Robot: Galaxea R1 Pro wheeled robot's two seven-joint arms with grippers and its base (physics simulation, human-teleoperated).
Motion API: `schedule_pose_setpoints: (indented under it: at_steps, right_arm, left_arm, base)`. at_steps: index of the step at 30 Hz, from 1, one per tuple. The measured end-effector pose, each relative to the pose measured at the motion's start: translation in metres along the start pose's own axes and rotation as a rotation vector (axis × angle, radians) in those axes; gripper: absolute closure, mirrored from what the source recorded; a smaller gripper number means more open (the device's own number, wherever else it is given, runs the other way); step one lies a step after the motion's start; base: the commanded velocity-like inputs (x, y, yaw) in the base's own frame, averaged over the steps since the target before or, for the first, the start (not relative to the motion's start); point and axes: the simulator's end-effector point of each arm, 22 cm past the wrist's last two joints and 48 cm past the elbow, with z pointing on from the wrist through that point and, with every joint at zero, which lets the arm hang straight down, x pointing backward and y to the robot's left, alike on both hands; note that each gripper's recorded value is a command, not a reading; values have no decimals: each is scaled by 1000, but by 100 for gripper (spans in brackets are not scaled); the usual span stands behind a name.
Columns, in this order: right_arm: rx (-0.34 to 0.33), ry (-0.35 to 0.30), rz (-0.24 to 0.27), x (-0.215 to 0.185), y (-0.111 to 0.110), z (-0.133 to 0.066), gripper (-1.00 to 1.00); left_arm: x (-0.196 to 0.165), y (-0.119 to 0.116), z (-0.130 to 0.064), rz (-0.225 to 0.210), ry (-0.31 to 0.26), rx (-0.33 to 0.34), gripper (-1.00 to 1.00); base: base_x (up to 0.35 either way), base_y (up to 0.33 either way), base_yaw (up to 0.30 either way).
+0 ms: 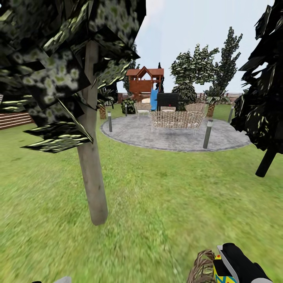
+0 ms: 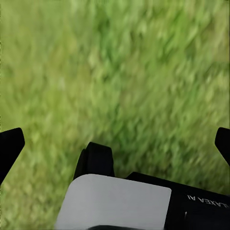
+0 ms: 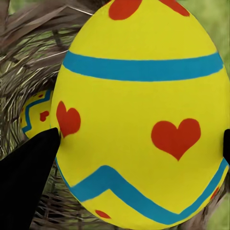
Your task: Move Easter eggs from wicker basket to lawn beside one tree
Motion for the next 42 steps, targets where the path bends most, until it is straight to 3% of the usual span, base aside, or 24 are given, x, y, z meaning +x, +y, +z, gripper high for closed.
schedule_pose_setpoints:
  at_steps: [21,42]
  right_arm:
    - [1,0,0,-2,-2,-6,100]
    - [0,1,-2,-16,-10,-43,100]
  left_arm:
    - [-3,-2,-6,2,-3,1,-100]
    - [-13,-7,-45,3,-14,-3,-100]
  base:
    - [-85,108,0]
    - [0,0,0]
